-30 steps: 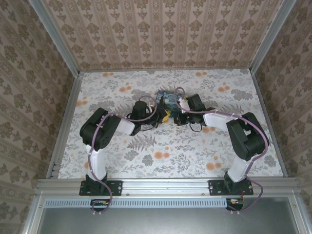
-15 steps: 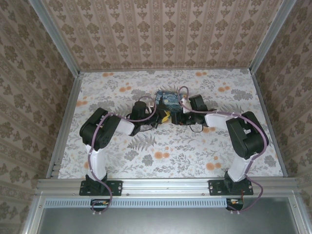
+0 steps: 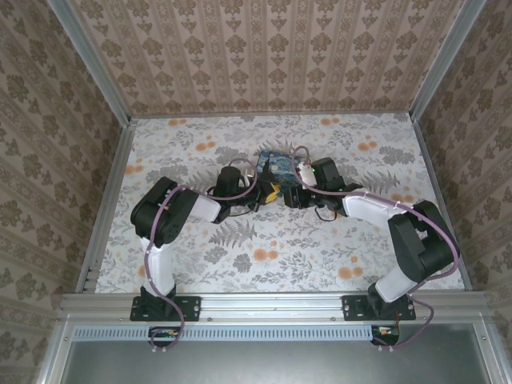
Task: Unlock the padlock with the key
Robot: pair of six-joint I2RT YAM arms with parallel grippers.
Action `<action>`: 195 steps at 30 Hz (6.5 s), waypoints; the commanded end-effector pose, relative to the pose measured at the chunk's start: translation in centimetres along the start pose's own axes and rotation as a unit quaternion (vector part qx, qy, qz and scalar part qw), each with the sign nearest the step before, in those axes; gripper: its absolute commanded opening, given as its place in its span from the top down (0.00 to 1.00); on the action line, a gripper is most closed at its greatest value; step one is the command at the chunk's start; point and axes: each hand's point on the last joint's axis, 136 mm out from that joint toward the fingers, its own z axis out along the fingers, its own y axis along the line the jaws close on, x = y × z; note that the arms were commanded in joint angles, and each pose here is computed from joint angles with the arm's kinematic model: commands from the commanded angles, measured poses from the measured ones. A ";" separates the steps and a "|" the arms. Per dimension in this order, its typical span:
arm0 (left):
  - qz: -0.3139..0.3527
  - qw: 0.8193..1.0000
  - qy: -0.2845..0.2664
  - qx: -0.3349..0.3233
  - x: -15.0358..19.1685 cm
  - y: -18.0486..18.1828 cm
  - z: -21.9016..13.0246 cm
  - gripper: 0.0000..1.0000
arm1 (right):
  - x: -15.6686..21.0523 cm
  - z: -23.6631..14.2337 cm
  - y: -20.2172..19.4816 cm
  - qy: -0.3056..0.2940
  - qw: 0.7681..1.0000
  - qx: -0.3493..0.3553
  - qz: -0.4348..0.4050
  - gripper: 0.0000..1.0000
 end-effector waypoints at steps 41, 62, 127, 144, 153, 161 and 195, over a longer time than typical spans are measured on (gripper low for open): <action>0.009 1.000 0.025 0.006 1.3 -0.6 0.4 1.00 | -3.3 2.8 -1.6 -0.014 0.944 0.272 -0.188 0.85; 0.019 0.999 0.025 -0.006 1.3 0.6 0.1 0.99 | -1.8 2.3 0.0 -0.015 0.999 0.044 0.004 0.56; 0.195 0.971 -0.085 -0.107 -5.2 -6.6 -7.7 0.07 | -1.5 4.9 -6.8 0.000 0.997 -0.007 0.072 0.63; 0.202 0.969 -0.083 -0.113 -5.5 -6.5 -7.4 0.07 | -0.2 5.0 -6.7 0.005 0.996 0.002 0.084 0.97; 0.296 0.926 -0.080 -0.222 -5.8 -6.7 -7.6 0.07 | -0.1 3.7 -7.8 -0.013 0.990 0.031 0.135 1.00; 0.368 0.859 -0.054 -0.351 -6.4 -4.8 -5.9 0.07 | 0.3 3.5 -8.7 -0.021 0.983 0.040 0.175 1.00; 0.414 0.769 0.001 -0.488 -6.3 2.9 -1.6 0.06 | -1.6 2.0 -10.0 -0.080 0.942 -0.024 0.326 1.00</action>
